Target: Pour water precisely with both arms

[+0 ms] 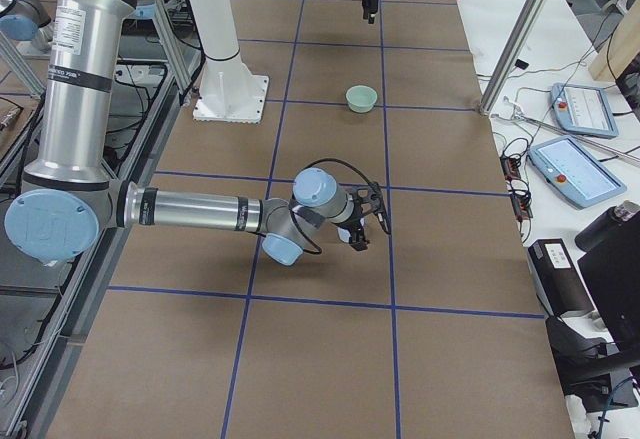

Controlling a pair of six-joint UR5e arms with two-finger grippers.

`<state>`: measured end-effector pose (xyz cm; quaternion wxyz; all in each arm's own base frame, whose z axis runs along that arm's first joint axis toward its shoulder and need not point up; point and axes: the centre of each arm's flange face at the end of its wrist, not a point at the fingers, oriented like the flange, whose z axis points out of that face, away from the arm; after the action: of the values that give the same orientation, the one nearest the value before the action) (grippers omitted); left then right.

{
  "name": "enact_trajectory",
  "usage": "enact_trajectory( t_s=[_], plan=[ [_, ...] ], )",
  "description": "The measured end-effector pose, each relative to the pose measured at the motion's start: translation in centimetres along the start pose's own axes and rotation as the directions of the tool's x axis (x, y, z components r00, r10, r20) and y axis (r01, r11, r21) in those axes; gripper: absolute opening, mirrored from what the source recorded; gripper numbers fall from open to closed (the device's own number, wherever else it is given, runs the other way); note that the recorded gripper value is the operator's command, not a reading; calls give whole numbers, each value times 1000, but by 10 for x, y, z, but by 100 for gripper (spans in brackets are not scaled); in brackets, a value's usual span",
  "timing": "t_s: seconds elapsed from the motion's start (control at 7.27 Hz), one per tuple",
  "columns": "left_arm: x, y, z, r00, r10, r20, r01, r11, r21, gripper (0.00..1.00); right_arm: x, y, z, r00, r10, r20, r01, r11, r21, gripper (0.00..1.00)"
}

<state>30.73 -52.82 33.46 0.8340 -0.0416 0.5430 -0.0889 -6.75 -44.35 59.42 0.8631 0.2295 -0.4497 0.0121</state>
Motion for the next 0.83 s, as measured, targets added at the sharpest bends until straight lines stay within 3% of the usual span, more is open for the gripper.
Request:
enact_trajectory(
  t_s=[0.41,0.83],
  plan=[
    [64,29,57,999,38,28,-39,999,26,99,23,-44,-8,989,-98,-113,87,991,-98,100],
    [171,54,132,993,52,108,-56,998,42,99,32,-66,-20,979,-127,-160,100,981,-168,100]
  ],
)
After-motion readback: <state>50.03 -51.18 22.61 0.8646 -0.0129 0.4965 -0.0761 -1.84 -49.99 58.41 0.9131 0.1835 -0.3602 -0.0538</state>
